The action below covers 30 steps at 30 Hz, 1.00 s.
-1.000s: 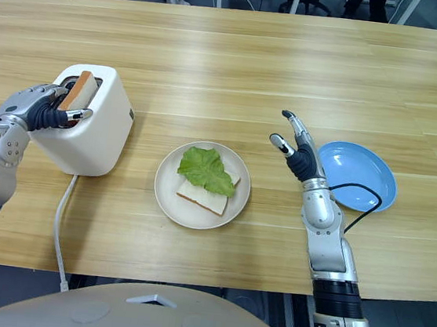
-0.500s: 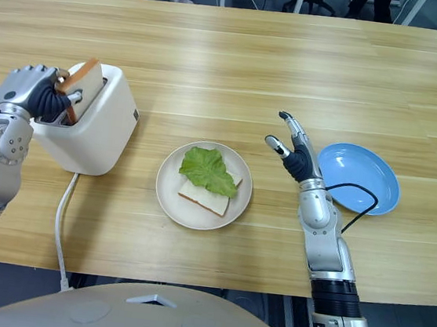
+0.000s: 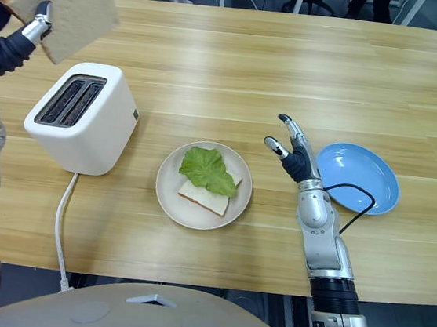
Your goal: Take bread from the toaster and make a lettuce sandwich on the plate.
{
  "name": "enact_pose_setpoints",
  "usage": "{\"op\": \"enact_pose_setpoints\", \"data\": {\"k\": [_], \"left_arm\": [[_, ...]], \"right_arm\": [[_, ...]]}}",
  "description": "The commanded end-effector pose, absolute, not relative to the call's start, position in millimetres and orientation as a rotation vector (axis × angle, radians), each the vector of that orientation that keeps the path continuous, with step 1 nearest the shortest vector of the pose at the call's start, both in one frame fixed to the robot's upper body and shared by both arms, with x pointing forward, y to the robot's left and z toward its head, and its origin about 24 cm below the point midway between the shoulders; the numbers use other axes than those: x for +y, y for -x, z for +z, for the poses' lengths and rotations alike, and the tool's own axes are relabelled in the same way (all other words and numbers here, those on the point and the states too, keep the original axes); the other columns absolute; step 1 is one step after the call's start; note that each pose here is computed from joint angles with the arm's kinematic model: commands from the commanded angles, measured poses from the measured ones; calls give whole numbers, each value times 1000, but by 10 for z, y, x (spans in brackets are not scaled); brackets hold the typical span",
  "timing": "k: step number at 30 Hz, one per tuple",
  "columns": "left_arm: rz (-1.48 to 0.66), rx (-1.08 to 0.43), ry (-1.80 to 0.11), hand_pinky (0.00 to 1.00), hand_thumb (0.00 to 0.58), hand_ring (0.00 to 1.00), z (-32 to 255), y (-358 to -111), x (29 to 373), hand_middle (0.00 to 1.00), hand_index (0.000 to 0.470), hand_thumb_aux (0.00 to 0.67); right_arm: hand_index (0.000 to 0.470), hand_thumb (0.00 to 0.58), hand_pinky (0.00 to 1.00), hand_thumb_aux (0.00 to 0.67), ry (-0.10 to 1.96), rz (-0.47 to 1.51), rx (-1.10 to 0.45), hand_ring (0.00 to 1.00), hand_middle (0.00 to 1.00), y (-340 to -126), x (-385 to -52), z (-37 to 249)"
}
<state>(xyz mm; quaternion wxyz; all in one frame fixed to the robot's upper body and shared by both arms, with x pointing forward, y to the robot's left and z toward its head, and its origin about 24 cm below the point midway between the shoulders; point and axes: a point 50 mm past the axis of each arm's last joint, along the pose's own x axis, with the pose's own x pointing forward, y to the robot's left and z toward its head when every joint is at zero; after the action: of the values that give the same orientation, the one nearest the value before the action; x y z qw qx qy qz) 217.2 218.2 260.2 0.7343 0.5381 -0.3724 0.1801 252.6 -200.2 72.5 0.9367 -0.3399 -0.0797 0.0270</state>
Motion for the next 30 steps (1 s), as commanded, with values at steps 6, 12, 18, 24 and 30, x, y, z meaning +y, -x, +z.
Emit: {"op": "enact_pose_setpoints", "data": {"k": [6,12,18,24,30], "left_arm": [[-302,-457,-652,1000,580,1000,1528,-2621,1584,1000,460,670],[-668,-218,-493,1000,580,1000,976,-2780,1219,1000,460,670],[-868,-104,-483,1000,580,1000,711,-2887,1045,1000,460,670],[-962,-38,-580,1000,580,1000,589,-3007,1047,1000,460,670],[-979,-51,-678,1000,580,1000,589,-3132,1021,1000,460,670]], "right_arm": [[0,0,0,0,697,44,-142,0,0,-2536,-2041,669],[0,0,0,0,693,21,-137,0,0,-2541,-2095,669],[0,0,0,0,691,20,-131,0,0,-2547,-2104,647],[0,0,0,0,700,22,-124,0,0,-2545,-2122,631],[0,0,0,0,703,26,-121,0,0,-2541,-2116,625]]}}
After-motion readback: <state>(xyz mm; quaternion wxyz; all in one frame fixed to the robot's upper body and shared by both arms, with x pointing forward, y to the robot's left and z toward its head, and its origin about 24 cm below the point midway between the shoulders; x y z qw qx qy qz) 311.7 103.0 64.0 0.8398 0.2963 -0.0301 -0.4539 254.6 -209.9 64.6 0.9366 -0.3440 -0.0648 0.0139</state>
